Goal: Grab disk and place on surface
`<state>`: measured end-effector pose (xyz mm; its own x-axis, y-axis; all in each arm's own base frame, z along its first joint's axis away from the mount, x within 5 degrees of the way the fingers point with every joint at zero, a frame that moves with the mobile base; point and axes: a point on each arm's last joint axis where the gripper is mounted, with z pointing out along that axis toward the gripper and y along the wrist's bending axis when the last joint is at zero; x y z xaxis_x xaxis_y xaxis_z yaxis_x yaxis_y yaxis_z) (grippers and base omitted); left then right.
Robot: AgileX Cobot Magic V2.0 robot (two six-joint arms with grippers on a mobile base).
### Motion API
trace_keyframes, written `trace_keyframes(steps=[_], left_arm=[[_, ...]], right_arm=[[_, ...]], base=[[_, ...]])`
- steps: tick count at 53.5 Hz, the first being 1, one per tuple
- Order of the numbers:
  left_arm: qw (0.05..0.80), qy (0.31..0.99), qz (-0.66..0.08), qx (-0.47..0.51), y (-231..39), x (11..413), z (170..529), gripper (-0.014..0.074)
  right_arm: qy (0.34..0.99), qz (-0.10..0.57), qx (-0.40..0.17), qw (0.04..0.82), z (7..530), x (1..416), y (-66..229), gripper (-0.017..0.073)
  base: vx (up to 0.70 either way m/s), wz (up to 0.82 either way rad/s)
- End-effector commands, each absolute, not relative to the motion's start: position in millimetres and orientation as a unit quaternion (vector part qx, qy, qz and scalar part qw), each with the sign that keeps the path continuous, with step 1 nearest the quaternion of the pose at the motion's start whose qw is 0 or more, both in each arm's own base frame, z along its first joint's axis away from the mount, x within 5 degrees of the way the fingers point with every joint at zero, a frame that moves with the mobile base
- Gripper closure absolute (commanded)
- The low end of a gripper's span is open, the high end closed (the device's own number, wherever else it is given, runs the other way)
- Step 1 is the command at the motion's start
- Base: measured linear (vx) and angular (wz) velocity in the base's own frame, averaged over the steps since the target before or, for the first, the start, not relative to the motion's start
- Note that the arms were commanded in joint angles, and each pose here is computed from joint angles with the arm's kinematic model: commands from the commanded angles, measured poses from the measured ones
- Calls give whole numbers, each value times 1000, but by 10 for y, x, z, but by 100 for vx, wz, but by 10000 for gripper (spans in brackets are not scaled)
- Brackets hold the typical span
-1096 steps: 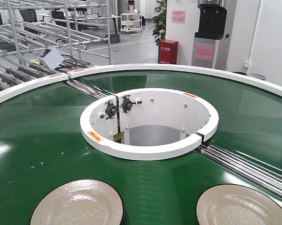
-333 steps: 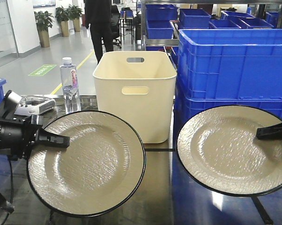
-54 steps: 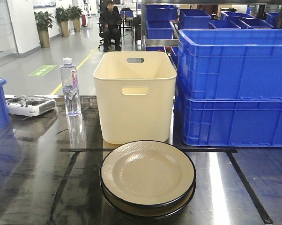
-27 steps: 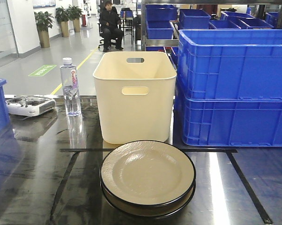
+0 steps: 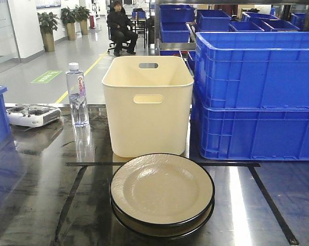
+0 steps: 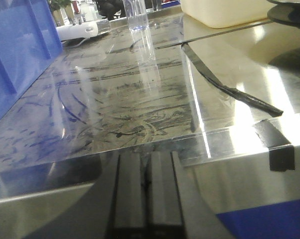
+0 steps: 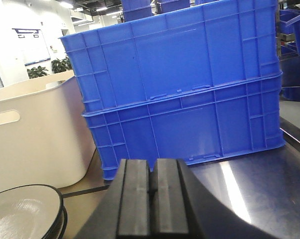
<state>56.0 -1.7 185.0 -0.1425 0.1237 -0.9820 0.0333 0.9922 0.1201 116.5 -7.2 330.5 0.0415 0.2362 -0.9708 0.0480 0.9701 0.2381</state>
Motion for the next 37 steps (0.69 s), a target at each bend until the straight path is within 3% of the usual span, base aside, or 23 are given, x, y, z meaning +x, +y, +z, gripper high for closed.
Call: trace_keyframes(steps=[1,37], left_arm=[[676,734,35,49,-13,572,1879,596],[676,734,35,49,-13,572,1879,596]], right_arm=[[680,62,99,724,3398,1160,-76,566],[685,61,81,721,3391,1174,-55,566]], base=[[0,0],[0,0]])
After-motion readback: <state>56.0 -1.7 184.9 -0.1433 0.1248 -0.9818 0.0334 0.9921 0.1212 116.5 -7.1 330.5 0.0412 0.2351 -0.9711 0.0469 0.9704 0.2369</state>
